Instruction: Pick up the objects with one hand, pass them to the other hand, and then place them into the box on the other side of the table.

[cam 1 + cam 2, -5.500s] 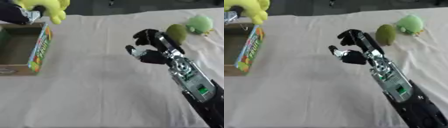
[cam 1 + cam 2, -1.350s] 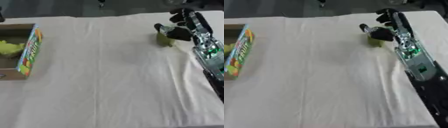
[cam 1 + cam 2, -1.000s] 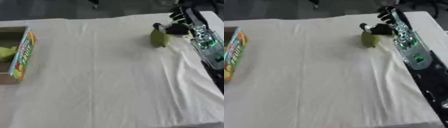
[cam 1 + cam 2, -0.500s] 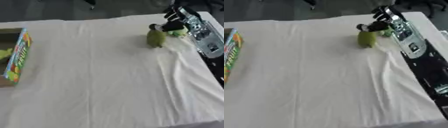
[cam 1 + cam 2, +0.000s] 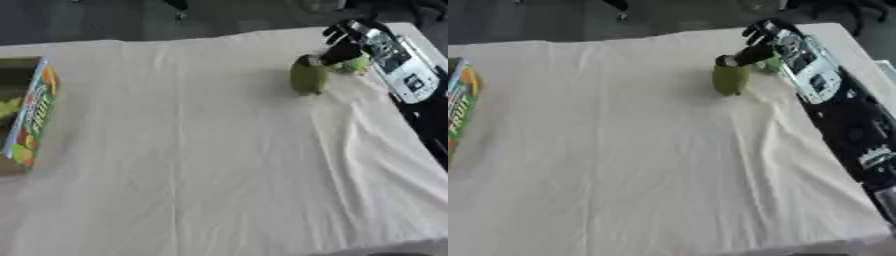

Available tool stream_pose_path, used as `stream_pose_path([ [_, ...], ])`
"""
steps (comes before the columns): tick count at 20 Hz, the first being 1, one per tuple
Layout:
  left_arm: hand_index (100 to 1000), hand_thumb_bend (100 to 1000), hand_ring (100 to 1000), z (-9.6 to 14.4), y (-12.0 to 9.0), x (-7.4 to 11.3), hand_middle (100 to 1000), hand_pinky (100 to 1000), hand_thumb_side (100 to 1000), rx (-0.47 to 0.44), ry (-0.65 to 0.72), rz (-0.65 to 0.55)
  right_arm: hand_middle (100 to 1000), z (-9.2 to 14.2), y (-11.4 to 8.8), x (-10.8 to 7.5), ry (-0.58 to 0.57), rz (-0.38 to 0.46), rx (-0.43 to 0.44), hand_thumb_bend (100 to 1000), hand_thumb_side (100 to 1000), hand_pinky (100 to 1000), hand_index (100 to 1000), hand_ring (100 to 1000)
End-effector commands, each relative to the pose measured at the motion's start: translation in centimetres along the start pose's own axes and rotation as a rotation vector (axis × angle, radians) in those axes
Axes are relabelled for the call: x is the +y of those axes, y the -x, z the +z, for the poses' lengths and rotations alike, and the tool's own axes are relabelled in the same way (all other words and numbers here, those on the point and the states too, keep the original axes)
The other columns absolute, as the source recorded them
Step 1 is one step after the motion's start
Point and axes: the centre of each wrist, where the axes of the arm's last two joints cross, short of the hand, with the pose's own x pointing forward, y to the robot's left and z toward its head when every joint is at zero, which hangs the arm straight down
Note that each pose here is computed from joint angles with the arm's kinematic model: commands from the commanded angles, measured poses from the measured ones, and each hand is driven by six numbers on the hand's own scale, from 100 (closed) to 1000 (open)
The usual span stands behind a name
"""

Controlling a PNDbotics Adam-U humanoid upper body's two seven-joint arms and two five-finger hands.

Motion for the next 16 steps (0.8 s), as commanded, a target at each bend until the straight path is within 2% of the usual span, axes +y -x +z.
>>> stream_pose_path([
  [1,773,462,721,-0.2,-0.6,0.7,674,635,504,-0.019,-0.017,-0.017,729,0.0,0.2,-2.2,0.032,0.032,0.015,643,310,829,824,806],
  [4,773,460,721,-0.2,-0.5,0.7,673,635,505,-0.015,-0.018,-0.019,730,-0.1,0.6,-2.0,0.016,0.037,0.033,644,317,827,824,806],
  [5,773,460,721,-0.2,-0.5,0.7,672,635,505,-0.013,-0.018,-0.019,732,-0.2,0.7,-1.9,0.011,0.039,0.038,656,291,827,824,806],
  [6,773,460,721,-0.2,-0.5,0.7,672,635,505,-0.012,-0.019,-0.018,732,-0.2,0.8,-1.7,0.006,0.042,0.044,642,317,827,824,806],
  [16,771,459,721,-0.1,-0.4,0.5,668,634,507,-0.009,-0.016,-0.014,726,-1.3,1.2,0.3,-0.039,0.042,0.083,638,323,825,822,802],
])
